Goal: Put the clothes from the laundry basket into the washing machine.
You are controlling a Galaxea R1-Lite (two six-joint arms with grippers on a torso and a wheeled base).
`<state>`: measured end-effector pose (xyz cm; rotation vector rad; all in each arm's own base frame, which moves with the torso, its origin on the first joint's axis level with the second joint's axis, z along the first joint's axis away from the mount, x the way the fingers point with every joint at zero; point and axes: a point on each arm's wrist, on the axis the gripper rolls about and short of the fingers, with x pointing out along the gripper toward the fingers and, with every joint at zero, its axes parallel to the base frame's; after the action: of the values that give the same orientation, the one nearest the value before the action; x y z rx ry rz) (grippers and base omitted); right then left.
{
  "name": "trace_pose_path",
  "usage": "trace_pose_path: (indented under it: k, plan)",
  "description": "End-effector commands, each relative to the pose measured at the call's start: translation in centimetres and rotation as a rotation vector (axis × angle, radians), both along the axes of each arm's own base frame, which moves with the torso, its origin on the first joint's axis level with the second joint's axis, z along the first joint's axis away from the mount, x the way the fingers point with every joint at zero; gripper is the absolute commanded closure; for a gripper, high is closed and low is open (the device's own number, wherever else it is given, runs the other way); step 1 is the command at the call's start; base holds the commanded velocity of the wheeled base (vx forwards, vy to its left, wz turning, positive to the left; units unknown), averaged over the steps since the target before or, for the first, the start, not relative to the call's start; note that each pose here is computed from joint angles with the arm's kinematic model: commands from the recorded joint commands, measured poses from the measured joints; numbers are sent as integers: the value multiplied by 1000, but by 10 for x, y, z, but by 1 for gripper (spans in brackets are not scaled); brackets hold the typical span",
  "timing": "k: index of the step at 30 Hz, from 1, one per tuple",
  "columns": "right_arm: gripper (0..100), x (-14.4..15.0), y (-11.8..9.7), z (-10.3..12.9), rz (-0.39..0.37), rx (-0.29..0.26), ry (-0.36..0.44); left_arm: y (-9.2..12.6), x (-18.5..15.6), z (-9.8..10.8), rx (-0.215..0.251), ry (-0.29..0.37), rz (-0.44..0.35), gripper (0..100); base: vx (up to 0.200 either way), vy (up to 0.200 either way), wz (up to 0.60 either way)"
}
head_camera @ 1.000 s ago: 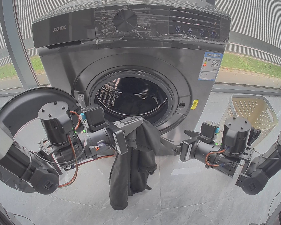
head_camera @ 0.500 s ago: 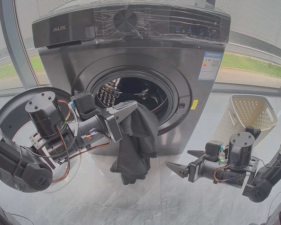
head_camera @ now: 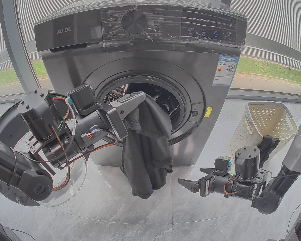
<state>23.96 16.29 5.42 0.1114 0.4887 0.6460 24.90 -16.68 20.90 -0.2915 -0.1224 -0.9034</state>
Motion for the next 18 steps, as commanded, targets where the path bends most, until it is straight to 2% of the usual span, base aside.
trace_pose_path:
  k: [1, 6, 12, 18]
  plan:
    - [0, 22, -5, -35, -15, -62, 40, -2, 3, 7, -15, -20, 1, 100, 0, 0, 0]
    - [0, 40, -1, -61, -15, -76, 29, -2, 2, 7, -15, -20, 1, 100, 0, 0, 0]
    - [0, 54, 8, -76, -1, -76, 37, -2, 3, 3, -8, -9, 9, 100, 0, 0, 0]
    - [0, 56, 9, -101, 9, -101, 87, -1, 4, 1, 3, 6, 25, 100, 0, 0, 0]
